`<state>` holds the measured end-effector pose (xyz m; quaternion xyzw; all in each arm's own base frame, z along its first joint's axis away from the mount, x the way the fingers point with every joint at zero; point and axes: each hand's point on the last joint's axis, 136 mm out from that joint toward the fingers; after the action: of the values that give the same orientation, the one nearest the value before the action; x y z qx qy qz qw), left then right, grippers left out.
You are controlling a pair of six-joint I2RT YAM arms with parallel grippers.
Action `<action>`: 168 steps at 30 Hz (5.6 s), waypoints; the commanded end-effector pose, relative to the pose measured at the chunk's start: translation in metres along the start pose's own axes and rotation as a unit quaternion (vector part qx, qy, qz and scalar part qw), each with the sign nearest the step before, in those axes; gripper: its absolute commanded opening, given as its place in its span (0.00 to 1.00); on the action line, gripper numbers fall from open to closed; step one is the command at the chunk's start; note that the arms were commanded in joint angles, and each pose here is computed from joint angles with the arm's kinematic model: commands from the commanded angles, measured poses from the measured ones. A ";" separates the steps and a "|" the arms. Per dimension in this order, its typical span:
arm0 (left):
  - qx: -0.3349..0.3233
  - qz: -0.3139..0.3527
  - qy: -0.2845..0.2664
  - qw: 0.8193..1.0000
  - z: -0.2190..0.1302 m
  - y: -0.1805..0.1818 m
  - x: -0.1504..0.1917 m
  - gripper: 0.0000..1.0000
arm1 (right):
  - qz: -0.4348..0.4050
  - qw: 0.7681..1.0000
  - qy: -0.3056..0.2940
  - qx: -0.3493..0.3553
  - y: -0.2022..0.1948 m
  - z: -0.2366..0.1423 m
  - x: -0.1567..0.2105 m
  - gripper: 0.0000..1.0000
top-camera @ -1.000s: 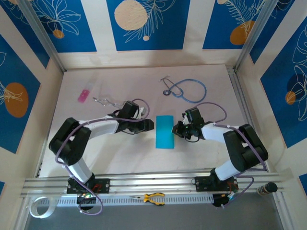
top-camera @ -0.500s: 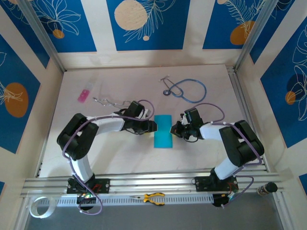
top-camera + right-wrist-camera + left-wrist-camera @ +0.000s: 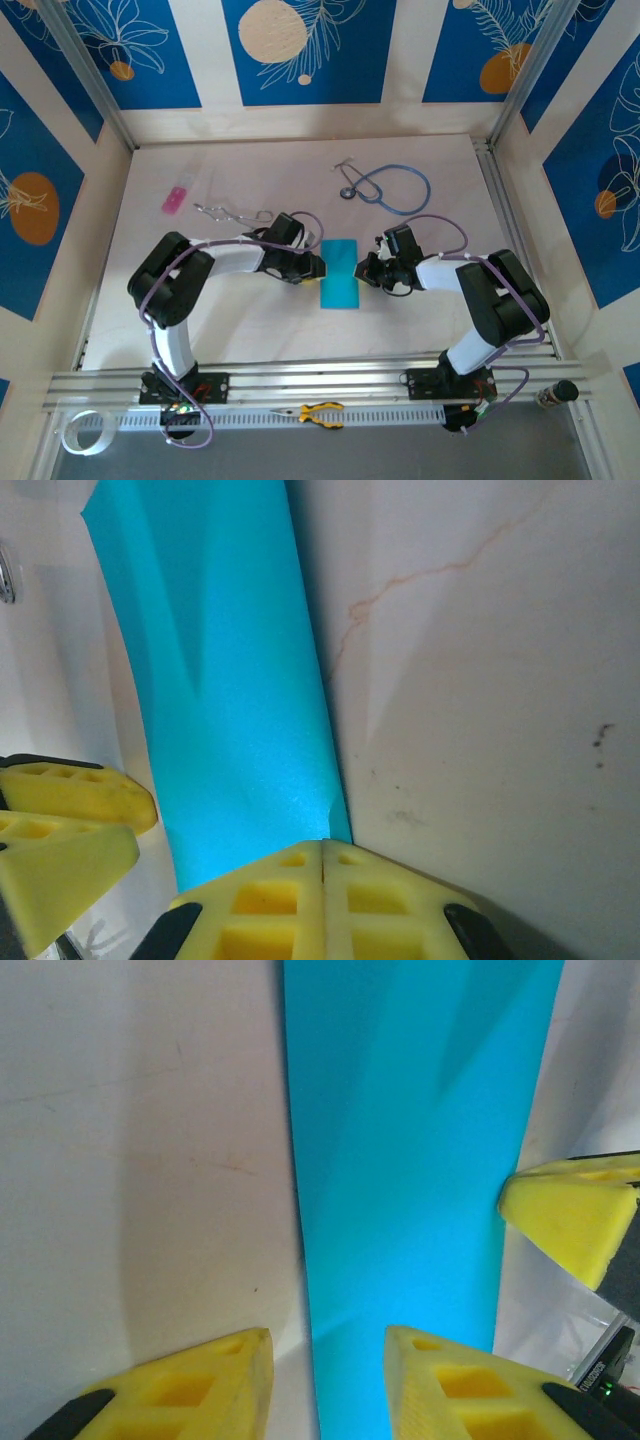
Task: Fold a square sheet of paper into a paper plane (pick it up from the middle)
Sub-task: Third fold the triangle at the center of the table.
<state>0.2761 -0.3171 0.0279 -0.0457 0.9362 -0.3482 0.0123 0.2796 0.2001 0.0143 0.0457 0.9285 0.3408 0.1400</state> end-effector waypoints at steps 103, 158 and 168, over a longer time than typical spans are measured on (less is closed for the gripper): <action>0.090 -0.058 -0.059 0.993 -0.002 -0.013 -0.010 0.36 | 0.058 0.997 0.057 0.017 -0.022 0.009 0.031 0.00; 0.076 -0.108 -0.076 0.988 -0.037 -0.004 -0.020 0.00 | -0.404 0.906 -0.118 0.045 0.097 -0.025 0.028 0.50; 0.076 -0.126 -0.077 0.986 -0.036 0.000 -0.023 0.00 | -0.625 0.760 -0.162 0.080 0.139 0.004 0.067 0.54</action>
<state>0.2902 -0.2928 0.0465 -0.1790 0.8954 -0.4060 0.0373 0.2034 0.3145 0.0755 -0.4469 0.7798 0.1541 0.4105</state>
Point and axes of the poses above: each hand's point on the last joint's axis, 136 mm out from that joint toward the fingers, its own z axis out along the fingers, its own y axis along the line the jaws close on, x = y × z, and after that the axes turned 9 degrees about -z, right-handed
